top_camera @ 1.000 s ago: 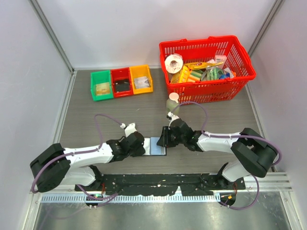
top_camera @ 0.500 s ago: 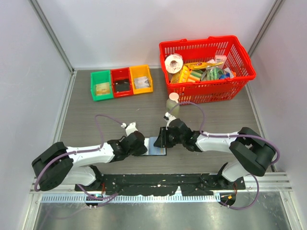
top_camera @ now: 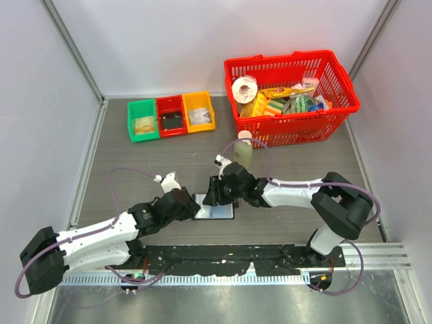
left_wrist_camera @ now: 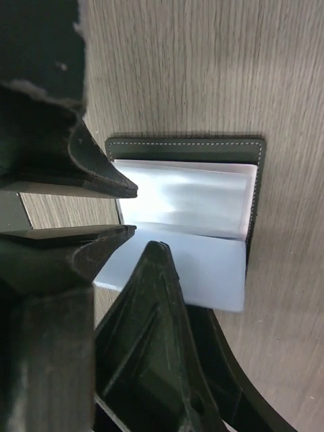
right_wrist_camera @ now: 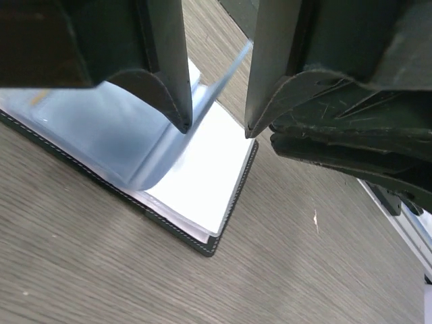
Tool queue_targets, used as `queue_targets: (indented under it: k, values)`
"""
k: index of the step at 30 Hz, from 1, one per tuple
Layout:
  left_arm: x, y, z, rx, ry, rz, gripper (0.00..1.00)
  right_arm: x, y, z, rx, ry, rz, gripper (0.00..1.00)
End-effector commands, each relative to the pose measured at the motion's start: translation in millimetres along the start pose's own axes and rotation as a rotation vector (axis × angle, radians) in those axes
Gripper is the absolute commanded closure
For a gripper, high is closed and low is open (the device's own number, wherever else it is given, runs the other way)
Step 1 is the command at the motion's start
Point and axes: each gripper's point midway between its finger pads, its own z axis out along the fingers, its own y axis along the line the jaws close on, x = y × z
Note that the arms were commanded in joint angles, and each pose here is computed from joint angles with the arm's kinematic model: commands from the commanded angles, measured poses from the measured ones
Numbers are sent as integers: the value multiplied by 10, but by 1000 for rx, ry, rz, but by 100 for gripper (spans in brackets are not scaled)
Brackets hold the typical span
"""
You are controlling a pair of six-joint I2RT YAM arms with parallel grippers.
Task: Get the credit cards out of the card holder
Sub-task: Open the card holder at the center of the board.
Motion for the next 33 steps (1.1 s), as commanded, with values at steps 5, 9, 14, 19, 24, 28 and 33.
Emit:
queue_targets:
  k: [5,9,14,19,24,28,33]
  values:
    - [-42,263,-5,-87,-45,10,59,-257,73,-214,102,-74,-104,47]
    - [1,253,61,-98,-26,23,57,-168,-162,-337,225,-54,-78,46]
    - [62,258,116,-110,2,42,56,-110,-324,-360,283,-79,-36,44]
    - [111,281,142,-114,19,47,60,-42,-375,-289,280,-67,-12,44]
    - [139,294,158,-114,28,46,65,-1,-454,-246,306,-60,1,44]
    - [163,289,179,-113,37,47,69,42,-435,-203,282,-43,3,44]
    - [207,266,209,-105,57,47,75,60,-436,-172,279,-36,7,48]
